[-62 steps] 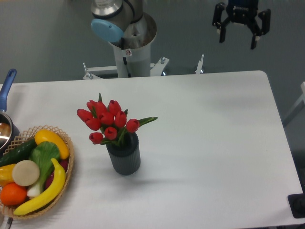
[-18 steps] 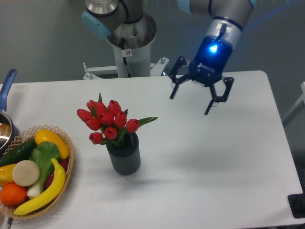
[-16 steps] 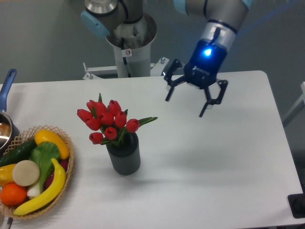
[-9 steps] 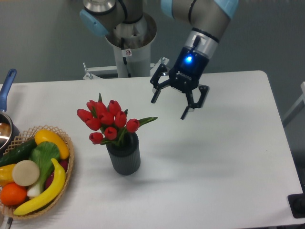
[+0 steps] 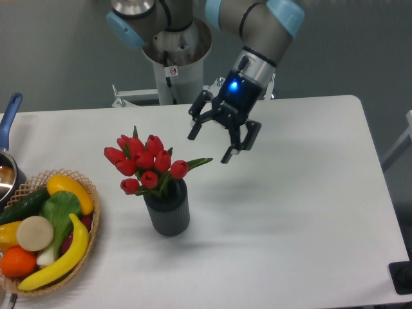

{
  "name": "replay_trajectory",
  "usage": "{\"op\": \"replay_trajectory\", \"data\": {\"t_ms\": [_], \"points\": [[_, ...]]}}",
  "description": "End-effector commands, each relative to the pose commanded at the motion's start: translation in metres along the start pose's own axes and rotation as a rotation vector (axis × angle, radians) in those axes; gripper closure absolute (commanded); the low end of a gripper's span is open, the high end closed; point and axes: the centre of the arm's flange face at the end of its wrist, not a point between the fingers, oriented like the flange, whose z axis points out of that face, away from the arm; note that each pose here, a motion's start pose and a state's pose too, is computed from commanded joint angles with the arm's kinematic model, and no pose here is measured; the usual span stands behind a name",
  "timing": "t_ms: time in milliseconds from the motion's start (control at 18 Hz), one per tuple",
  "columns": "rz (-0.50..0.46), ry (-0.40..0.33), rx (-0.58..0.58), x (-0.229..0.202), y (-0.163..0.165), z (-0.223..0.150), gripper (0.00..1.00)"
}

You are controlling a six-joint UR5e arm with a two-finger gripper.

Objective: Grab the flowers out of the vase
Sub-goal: 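Lower the open gripper around the tulip stems above the vase rim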

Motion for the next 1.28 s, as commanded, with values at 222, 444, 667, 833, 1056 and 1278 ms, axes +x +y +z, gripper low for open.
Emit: {"op": "replay_trajectory", "data": {"t_ms": [222,444,667,833,1056,1278], "points": [[-0.025,0.032,0.018,0.008,0.007,0.014,0.00],[-0.081,0.050,0.054,0.001,0.009,0.028,0.00],[-0.089,0.062,0.094,-0.003,0.008,0.033,0.00],[-0.061,0.076,0.101,-0.007,0.003,0.045,0.00],[-0.018,0.076,0.106,-0.010,0.008,0.063,0.00],[0.002,0.094,0.108,-0.010,0.001,0.074,0.00]]}}
